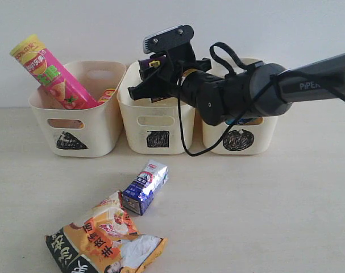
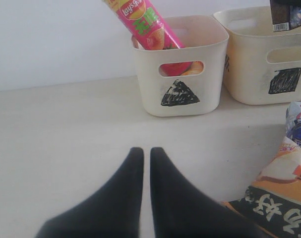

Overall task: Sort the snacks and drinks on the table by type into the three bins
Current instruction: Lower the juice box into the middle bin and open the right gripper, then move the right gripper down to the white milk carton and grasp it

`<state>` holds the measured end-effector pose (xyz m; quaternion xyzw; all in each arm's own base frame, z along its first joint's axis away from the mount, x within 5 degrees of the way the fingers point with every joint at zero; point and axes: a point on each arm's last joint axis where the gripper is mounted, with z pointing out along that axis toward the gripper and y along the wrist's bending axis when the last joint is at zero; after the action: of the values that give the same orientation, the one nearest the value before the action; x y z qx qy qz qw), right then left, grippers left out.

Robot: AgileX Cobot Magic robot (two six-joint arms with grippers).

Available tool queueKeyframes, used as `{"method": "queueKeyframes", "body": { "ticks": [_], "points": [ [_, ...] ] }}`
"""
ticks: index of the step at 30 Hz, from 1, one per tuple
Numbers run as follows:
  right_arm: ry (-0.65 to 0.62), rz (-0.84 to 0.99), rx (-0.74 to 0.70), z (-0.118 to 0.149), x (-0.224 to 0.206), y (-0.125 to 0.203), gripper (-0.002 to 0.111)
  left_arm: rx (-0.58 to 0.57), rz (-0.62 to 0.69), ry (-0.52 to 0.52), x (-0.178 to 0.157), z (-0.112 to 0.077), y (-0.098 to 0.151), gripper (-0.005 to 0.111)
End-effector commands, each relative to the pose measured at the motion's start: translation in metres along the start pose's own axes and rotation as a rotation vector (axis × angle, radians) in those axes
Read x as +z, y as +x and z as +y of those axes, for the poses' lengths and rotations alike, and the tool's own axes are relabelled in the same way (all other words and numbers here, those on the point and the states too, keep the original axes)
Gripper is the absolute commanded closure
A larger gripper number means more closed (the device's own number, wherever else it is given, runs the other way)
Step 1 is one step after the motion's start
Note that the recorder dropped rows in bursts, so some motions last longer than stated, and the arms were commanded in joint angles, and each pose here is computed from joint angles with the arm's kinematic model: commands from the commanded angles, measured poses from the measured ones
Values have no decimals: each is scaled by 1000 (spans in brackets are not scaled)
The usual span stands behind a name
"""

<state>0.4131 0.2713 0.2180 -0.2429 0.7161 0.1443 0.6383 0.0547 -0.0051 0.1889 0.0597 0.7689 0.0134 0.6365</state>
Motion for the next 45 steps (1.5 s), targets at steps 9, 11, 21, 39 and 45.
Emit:
{"method": "queueKeyframes", "body": {
  "ticks": [9, 11, 21, 39, 45],
  "points": [
    [36, 17, 40, -14, 4, -4, 96, 5, -2, -1, 0, 0, 1, 102],
    [37, 27, 48, -14, 5, -1, 78, 5, -2, -1, 0, 0, 1, 102],
    [46, 33, 92, -18, -2, -14, 37, 5, -2, -1, 0, 0, 1, 102],
    [-216, 805, 170, -2, -98, -54, 108, 5, -2, -1, 0, 0, 1, 102],
    [-324, 1095, 226, 9, -114, -33, 108, 5, -2, -1, 0, 0, 1, 102]
  ]
}}
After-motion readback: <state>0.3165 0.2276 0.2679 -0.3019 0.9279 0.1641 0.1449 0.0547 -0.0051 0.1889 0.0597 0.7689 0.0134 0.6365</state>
